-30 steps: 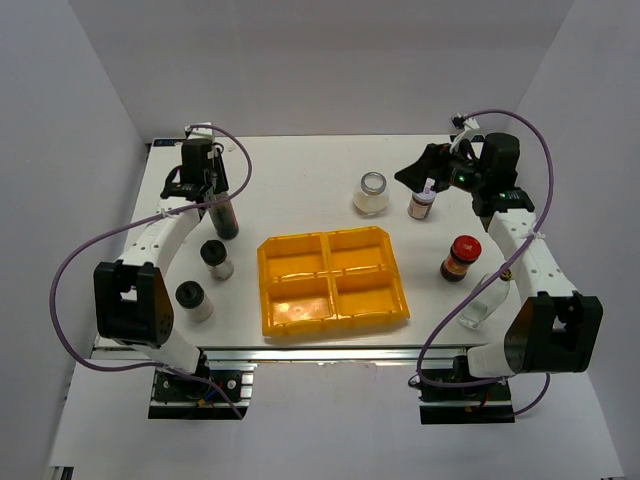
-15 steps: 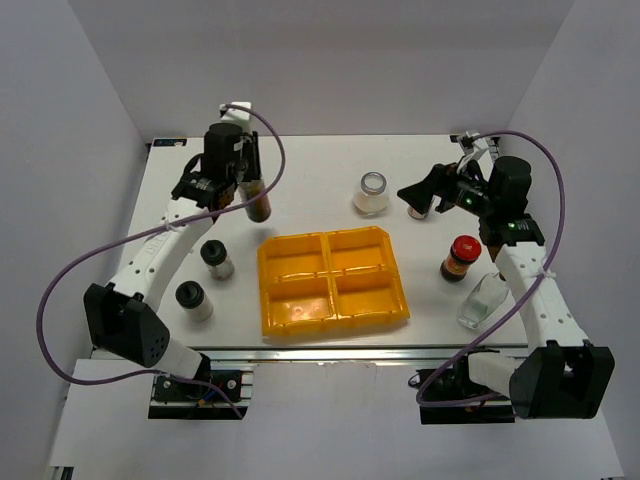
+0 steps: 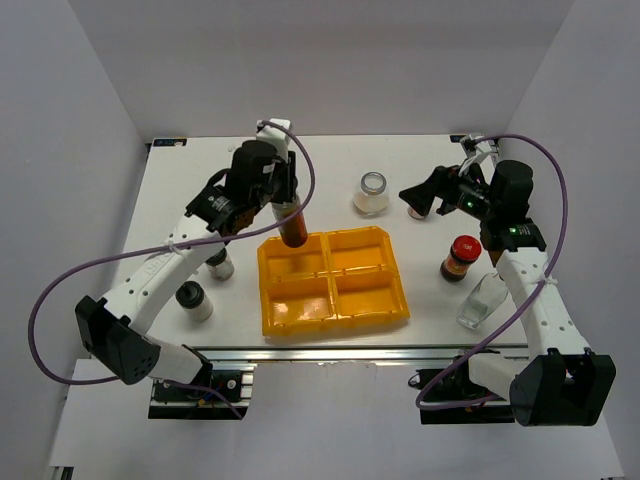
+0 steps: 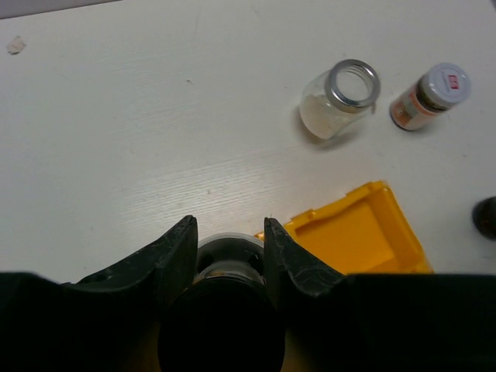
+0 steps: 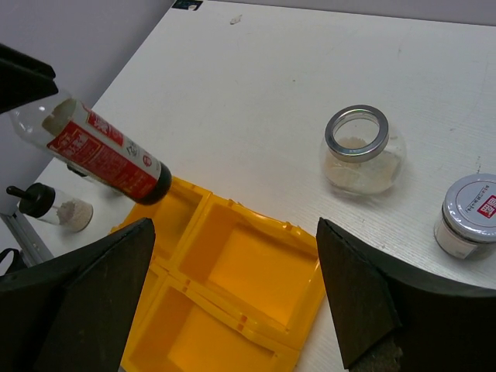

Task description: Organize the condiment bottles

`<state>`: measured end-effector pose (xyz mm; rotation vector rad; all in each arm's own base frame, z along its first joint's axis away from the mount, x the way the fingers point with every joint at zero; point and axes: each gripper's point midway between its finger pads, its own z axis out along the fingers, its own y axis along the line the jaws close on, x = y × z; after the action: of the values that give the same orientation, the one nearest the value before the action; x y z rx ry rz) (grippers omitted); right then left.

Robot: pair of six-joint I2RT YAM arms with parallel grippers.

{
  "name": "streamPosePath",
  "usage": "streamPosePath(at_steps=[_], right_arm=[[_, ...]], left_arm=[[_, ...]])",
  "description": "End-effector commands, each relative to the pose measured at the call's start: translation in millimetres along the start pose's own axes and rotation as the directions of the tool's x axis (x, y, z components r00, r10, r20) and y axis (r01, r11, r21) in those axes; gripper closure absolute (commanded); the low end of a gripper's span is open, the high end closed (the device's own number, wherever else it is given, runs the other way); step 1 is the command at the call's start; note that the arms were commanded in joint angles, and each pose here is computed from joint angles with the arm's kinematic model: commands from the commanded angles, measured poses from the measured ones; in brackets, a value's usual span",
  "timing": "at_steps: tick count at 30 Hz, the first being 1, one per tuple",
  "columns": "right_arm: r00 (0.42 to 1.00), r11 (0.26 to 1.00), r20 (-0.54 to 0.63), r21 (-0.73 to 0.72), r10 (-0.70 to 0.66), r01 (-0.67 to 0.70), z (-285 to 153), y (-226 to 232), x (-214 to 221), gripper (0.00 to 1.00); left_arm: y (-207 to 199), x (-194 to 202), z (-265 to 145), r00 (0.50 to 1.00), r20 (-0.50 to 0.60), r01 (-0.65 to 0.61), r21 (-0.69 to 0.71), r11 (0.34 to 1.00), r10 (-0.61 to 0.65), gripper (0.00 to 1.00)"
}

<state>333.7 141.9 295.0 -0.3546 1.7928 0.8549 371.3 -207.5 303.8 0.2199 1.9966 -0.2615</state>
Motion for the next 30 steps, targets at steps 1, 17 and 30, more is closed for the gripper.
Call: streamPosePath(at_steps=[1, 17, 30], right_arm=[[1.0, 1.0, 0.009, 0.025, 0.007, -0.007, 1.9, -6.5, -0.6, 0.11], [1.0, 0.992, -0.019, 0.129, -0.003, 0.006, 6.6, -34.2, 13.1, 0.11], [0.994, 0.969, -0.106, 0.245, -0.007, 0.033, 17.7, -72.0, 29.5, 0.1]], left_arm=[[-25.1, -33.3, -32.7, 0.988, 0.136, 0.064, 0.107, 0.992, -0.079, 1.0], [-65.3, 22.9, 4.7, 0.994, 0.111, -0.008, 0.155, 0.988, -0.009, 1.0], [-79.6, 64.2, 29.6, 0.995, 0.03, -0.101, 0.119, 0.988, 0.098, 0.41]])
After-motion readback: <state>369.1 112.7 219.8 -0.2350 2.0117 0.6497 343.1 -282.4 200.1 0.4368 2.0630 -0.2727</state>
